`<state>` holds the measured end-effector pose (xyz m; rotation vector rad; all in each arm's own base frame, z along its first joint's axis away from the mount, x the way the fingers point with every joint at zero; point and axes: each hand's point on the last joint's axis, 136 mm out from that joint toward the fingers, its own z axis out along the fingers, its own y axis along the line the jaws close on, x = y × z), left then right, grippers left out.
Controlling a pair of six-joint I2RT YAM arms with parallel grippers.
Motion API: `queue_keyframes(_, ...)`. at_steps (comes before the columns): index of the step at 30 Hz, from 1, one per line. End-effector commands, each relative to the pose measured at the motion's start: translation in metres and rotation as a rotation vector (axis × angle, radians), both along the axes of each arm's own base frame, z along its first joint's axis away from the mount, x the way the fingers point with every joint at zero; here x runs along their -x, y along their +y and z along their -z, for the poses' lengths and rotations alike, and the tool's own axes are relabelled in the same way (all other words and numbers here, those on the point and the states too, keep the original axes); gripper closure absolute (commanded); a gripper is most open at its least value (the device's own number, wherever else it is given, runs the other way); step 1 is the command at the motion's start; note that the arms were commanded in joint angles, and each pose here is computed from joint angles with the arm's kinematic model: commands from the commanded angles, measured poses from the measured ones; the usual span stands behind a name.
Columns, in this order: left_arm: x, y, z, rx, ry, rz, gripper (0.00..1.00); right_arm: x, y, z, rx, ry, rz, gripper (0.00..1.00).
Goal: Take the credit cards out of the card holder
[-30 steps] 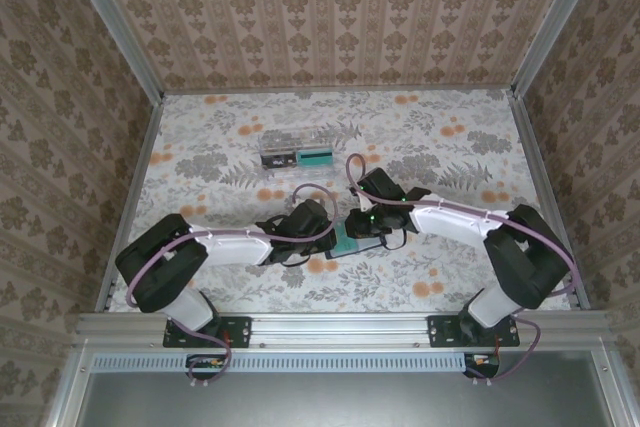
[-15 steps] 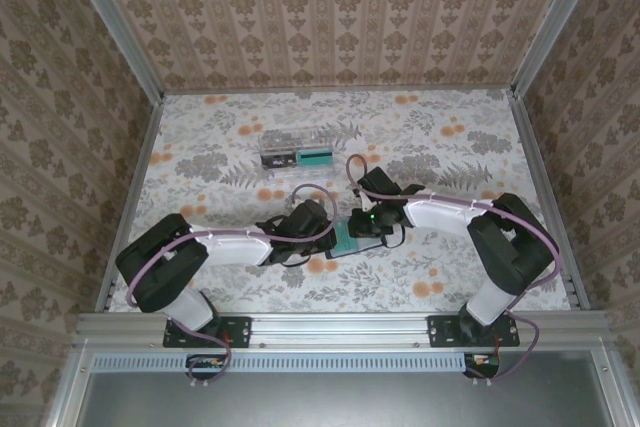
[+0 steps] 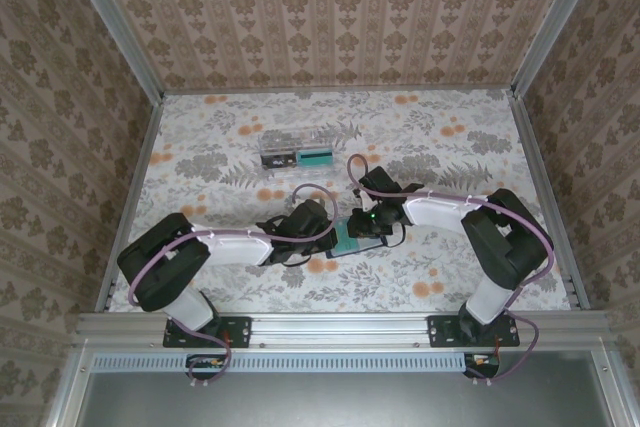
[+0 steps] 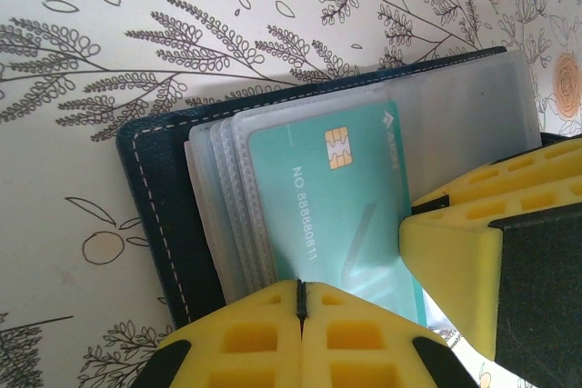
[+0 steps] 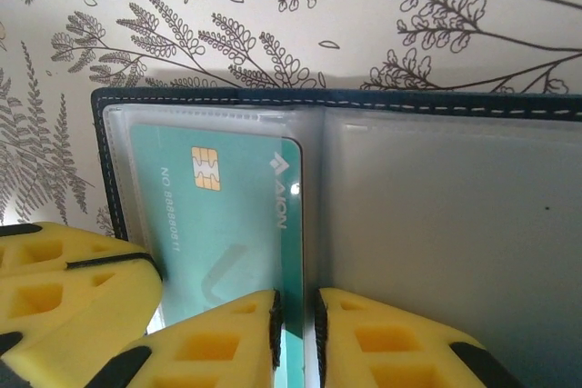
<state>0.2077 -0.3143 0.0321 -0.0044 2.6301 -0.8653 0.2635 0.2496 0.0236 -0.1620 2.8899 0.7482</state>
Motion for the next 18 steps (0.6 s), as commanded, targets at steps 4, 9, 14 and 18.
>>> queue_keyframes(4, 0.013, 0.015, 0.027, -0.075, 0.061, -0.004, 0.97, 0.005, 0.002, 0.006, -0.067, 0.059, 0.020, 0.88)
queue_keyframes(9, 0.014, 0.016, 0.028, -0.082, 0.063, -0.005, 0.97, 0.004, -0.002, 0.002, -0.110, 0.062, 0.040, 1.00)
queue_keyframes(14, 0.014, 0.021, 0.030, -0.097, 0.067, -0.004, 0.97, 0.002, -0.006, -0.003, -0.131, 0.051, 0.055, 1.00)
queue_keyframes(18, 0.014, 0.025, 0.030, -0.098, 0.066, -0.005, 0.97, 0.000, -0.011, -0.003, -0.136, 0.047, 0.070, 1.00)
